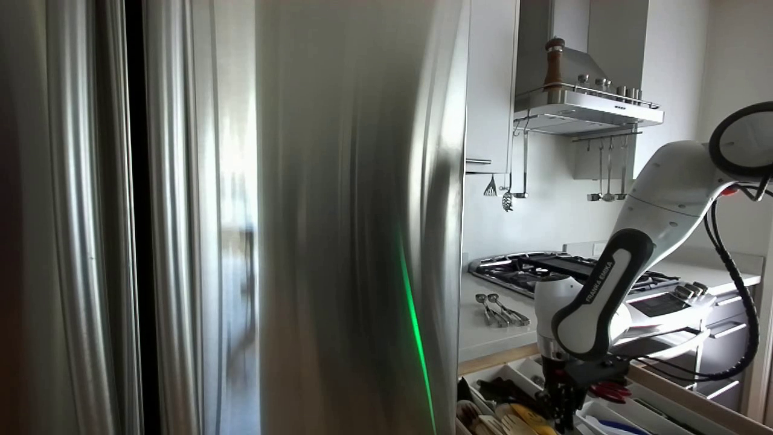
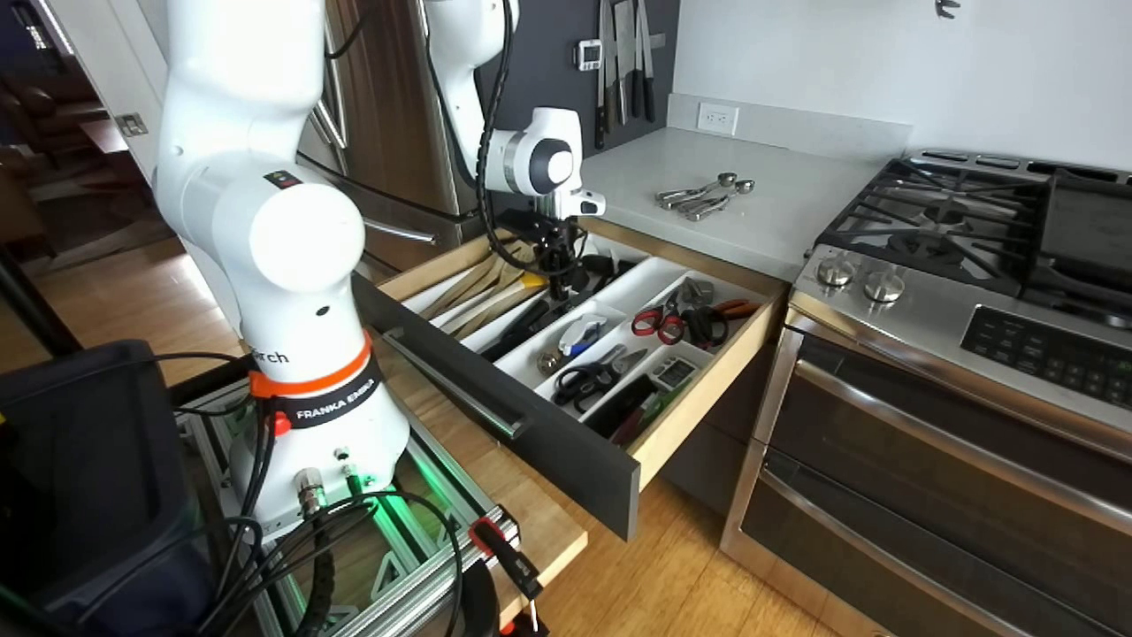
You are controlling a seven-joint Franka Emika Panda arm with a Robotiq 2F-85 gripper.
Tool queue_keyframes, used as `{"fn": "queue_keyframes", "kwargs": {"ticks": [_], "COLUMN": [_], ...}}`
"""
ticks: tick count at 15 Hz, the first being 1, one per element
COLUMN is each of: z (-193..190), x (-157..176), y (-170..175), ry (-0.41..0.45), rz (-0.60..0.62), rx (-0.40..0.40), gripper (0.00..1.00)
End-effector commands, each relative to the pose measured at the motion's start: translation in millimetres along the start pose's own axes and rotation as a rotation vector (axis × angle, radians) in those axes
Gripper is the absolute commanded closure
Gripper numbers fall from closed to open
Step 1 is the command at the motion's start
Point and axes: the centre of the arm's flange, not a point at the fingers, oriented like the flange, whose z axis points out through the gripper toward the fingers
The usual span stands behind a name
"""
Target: Move the metal and black object from the drawer to the counter
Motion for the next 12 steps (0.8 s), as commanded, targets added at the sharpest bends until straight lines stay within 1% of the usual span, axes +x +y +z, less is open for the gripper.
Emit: {"fn": "queue_keyframes", "kwargs": {"ticks": [1,2,3,7,10,12], "z": [11.1,11.3,10.2,2.5,-7.4,-15.8], "x": [4.3,4.1,3.9,0.7,-6.8,-10.8], "y": [-4.5,-5.6,-6.3,-4.3,0.5,5.0], "ry": [-0.004,-0.003,-0.002,0.010,0.000,0.021], "rz": [0.010,0.007,0.005,0.004,-0.007,0.001], "rx": [-0.008,-0.011,-0.011,-0.007,0.005,0.016], "gripper": [0.87,0.97,1.00,0.99,0.99,0.99]}}
